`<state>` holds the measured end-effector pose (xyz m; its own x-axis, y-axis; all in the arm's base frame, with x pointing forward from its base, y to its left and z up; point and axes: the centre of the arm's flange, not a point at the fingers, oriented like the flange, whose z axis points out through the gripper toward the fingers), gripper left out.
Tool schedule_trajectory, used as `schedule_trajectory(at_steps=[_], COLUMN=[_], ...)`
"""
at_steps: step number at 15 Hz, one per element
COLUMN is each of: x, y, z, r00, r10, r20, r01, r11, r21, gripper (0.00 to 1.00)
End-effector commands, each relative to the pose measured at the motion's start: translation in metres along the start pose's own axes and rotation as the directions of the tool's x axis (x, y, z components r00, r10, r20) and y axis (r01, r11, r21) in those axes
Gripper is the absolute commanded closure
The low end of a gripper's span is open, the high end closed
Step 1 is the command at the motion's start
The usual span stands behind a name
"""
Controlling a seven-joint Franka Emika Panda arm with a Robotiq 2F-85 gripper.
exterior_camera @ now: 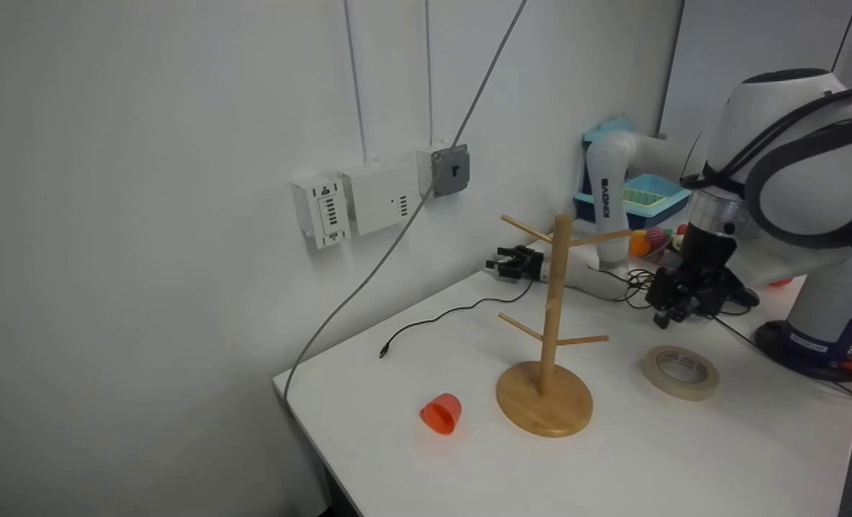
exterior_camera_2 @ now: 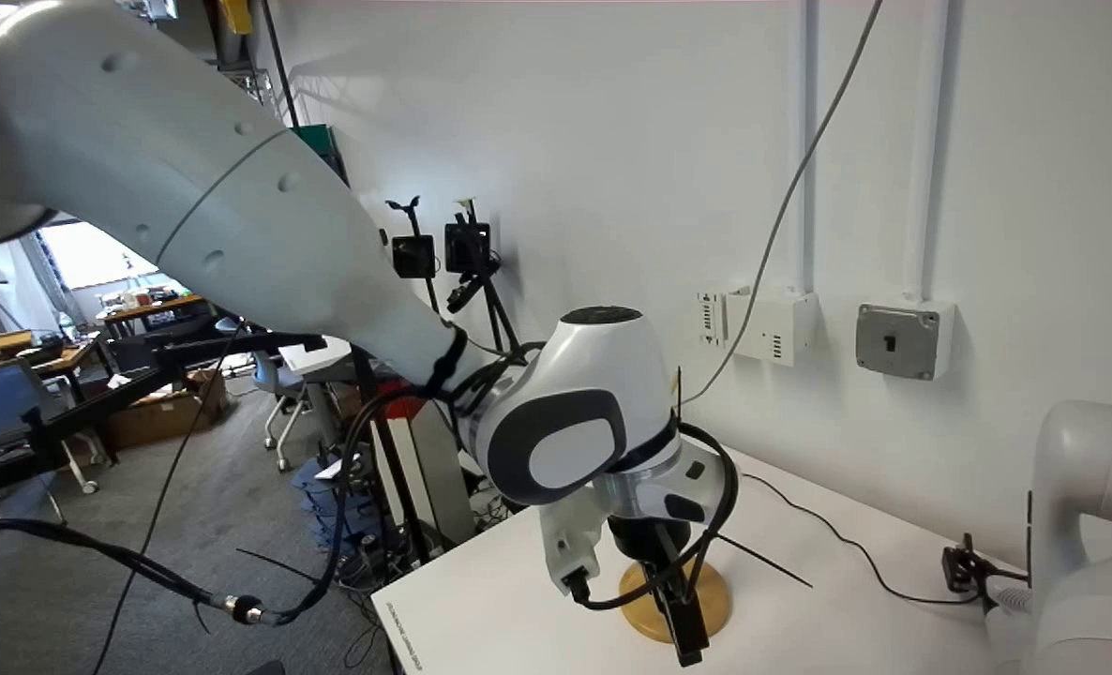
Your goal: Hang the masking tape on the wooden stand
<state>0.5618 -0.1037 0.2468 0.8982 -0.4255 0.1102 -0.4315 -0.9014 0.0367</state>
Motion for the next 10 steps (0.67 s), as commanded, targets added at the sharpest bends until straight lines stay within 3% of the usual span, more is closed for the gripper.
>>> schedule_trajectory(at_steps=[1,10], x=[0.021,0.045], y=[-0.005,0.004], z=[0.027,0.066], r00=[0.999,0.997], r10=[0.032,0.075], r20=[-0.036,-0.021], r01=[-0.033,-0.075], r11=[0.999,0.997], r21=[-0.024,-0.036], gripper=[0.00,0.00])
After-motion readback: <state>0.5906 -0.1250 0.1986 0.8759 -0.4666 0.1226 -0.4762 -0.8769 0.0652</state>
